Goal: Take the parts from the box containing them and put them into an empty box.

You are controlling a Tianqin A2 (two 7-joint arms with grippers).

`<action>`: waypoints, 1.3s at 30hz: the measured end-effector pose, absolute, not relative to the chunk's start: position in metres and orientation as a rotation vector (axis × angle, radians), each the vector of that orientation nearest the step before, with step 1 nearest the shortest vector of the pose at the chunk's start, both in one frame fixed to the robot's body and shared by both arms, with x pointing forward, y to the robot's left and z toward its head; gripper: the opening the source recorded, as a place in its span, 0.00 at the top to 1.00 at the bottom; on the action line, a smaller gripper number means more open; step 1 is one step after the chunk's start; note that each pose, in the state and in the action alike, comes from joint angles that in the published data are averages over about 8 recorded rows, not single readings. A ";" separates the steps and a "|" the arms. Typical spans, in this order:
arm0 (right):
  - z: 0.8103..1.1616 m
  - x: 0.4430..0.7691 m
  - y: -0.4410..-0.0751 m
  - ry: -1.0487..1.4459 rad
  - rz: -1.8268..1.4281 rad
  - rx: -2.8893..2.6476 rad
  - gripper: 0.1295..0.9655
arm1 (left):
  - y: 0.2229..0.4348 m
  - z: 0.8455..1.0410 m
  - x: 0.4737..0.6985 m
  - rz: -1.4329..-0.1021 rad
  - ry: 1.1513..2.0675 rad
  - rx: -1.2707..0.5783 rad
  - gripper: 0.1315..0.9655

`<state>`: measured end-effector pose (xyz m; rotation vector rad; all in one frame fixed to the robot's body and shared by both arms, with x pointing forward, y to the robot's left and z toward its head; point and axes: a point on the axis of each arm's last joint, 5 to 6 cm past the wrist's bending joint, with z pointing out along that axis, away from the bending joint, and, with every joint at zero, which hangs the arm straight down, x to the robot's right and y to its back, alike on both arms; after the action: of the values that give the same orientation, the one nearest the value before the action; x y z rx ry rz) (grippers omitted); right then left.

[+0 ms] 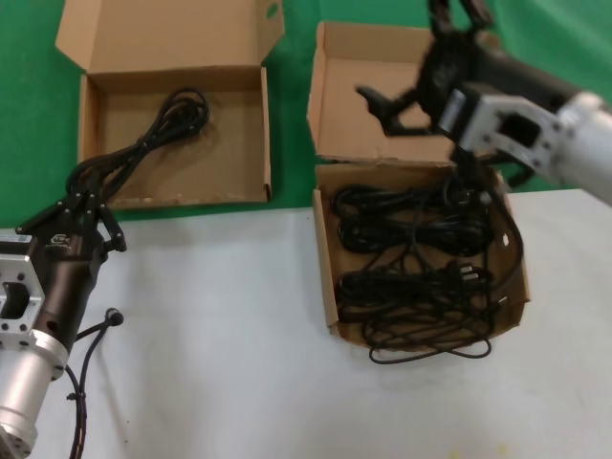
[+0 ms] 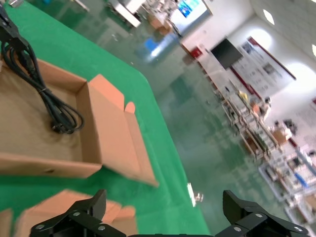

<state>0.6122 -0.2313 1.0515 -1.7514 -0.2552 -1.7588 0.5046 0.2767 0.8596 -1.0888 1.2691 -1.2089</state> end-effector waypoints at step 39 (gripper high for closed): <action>0.971 0.566 -0.260 0.221 -1.564 -1.616 0.00 | 0.278 0.858 0.504 -1.205 1.265 -1.099 0.66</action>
<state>0.5663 -0.2598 0.9712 -1.6162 0.2206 -1.5639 0.5040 0.2777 0.8584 -1.0986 1.2646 -1.2046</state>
